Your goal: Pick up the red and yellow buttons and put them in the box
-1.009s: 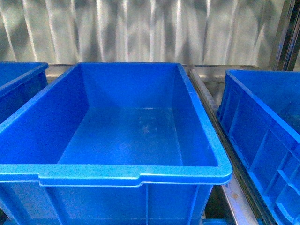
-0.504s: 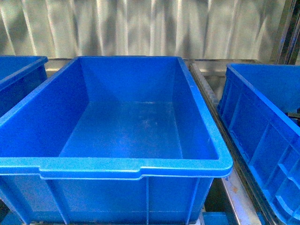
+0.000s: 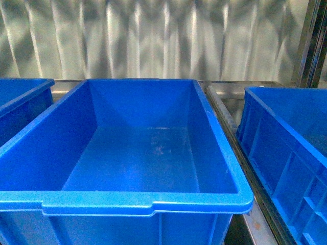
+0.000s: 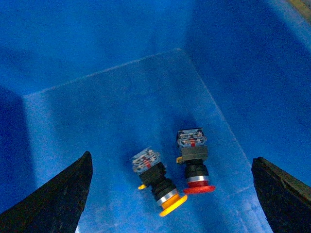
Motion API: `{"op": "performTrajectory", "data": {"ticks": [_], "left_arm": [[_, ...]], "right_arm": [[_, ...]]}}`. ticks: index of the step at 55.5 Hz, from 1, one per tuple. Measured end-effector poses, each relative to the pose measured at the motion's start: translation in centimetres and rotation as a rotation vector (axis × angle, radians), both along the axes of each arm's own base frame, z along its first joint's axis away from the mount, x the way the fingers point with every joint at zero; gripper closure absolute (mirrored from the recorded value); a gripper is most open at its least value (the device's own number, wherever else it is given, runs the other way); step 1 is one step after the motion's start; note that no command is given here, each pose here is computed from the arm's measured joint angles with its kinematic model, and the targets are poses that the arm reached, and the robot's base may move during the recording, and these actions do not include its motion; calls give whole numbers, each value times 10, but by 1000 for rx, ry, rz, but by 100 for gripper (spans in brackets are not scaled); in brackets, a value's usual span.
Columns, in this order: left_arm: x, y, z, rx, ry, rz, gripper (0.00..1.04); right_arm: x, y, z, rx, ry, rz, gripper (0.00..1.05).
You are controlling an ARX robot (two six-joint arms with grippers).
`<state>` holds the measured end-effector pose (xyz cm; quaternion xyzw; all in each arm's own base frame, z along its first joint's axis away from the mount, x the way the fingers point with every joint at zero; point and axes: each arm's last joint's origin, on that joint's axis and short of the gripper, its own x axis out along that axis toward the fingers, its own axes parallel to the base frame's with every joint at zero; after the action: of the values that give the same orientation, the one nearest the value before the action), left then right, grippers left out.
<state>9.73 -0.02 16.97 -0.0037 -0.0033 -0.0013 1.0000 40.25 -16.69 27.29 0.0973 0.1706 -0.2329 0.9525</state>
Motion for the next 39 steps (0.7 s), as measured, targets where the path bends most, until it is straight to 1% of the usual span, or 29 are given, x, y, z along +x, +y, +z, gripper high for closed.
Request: {"op": "performTrajectory", "data": {"ticks": [8,11,15,23,24,25,27,28,30,31,34,35,39], "left_arm": [[0,0,0,0,0,0,8],[0,0,0,0,0,0,8],[0,0,0,0,0,0,8],[0,0,0,0,0,0,8],[0,0,0,0,0,0,8],[0,0,0,0,0,0,8],[0,0,0,0,0,0,8],[0,0,0,0,0,0,8],[0,0,0,0,0,0,8],[0,0,0,0,0,-1,8],[0,0,0,0,0,0,8],[0,0,0,0,0,0,8],[0,0,0,0,0,0,8]], "right_arm": [[-44,12,22,27,-88,48,7],[-69,19,27,48,-136,62,7],[-90,24,29,72,-172,70,7],[-146,40,33,139,-279,99,7],[-152,41,34,136,-293,123,7],[-158,43,34,118,-319,178,10],[-168,51,32,38,-359,292,17],[-171,54,32,19,-367,317,19],[-184,66,26,-51,-376,388,26],[-187,69,24,-66,-375,397,28],[-206,89,10,-116,-364,435,38],[-208,93,7,-120,-361,443,40],[-226,111,-12,-146,-339,450,52]]}}
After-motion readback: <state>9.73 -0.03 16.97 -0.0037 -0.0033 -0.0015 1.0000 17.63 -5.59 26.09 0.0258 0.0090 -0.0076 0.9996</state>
